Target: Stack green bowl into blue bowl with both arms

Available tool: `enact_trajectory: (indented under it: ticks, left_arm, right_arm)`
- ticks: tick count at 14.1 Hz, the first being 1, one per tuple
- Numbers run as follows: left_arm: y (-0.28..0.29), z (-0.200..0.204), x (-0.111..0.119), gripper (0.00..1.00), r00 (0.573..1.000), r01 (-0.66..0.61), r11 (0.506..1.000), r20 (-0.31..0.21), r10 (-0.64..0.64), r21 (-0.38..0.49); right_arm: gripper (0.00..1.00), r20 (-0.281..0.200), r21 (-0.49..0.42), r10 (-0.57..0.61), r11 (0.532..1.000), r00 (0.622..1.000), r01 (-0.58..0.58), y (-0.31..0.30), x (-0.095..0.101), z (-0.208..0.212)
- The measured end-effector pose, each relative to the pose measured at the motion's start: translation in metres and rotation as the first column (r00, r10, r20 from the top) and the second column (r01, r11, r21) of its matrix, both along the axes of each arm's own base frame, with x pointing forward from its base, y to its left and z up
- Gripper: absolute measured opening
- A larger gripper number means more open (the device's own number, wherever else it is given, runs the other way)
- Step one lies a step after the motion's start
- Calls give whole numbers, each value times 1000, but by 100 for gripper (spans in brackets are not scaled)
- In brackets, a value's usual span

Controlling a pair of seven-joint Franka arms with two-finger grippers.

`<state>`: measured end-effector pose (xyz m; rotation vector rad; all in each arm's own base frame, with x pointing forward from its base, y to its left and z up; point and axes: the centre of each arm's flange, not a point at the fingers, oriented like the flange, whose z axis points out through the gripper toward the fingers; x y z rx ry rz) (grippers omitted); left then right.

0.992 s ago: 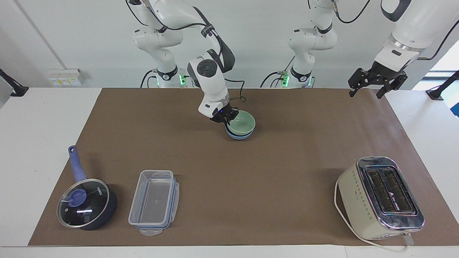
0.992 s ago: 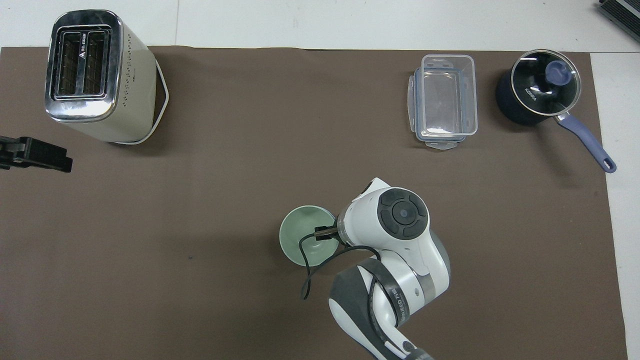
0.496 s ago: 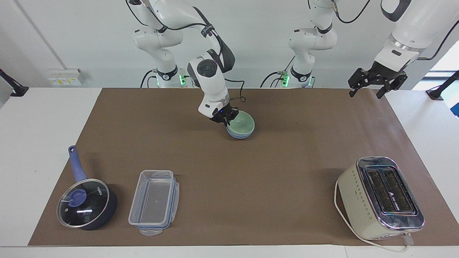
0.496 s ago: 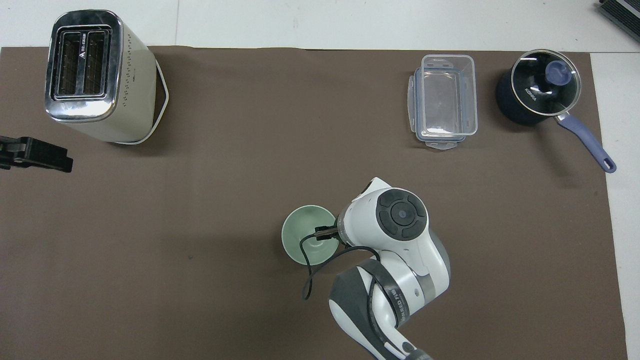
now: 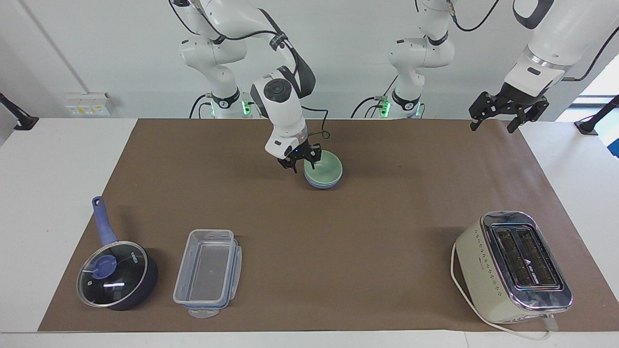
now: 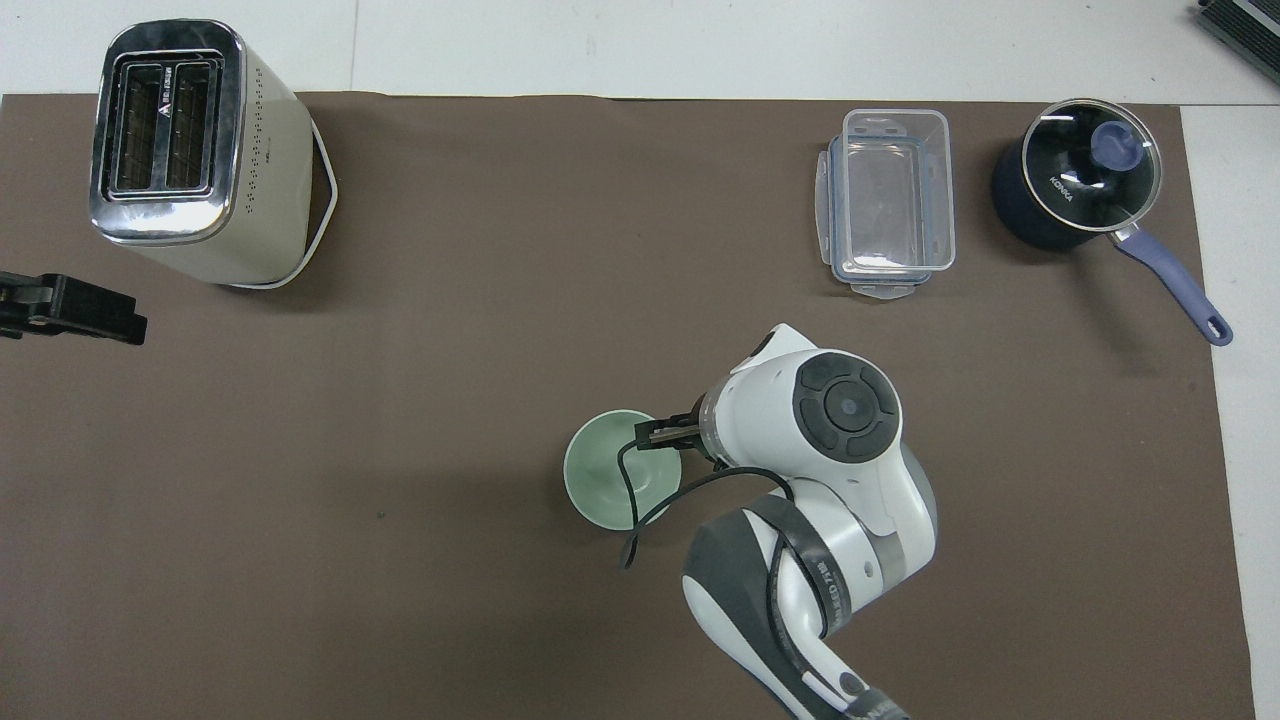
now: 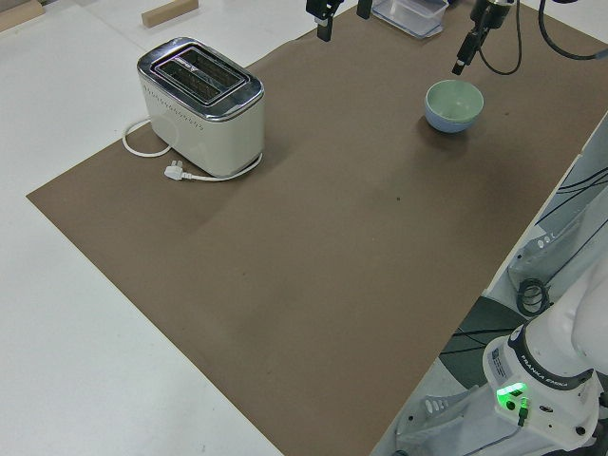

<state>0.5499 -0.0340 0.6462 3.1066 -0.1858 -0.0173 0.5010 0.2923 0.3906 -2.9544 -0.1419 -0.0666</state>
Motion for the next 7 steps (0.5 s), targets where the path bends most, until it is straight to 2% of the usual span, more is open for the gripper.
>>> enact_trajectory:
  ticks: [4, 7]
  left_arm:
    - [0, 0, 0, 100, 1000, 0, 1000, 0, 0, 0]
    - [0, 0, 0, 100, 1000, 1, 1000, 0, -1, 0]
  right_arm:
    - [100, 34, -36, -54, 998, 998, 55, -49, 19, 44]
    - [100, 85, -83, -87, 992, 993, 94, -86, 31, 78]
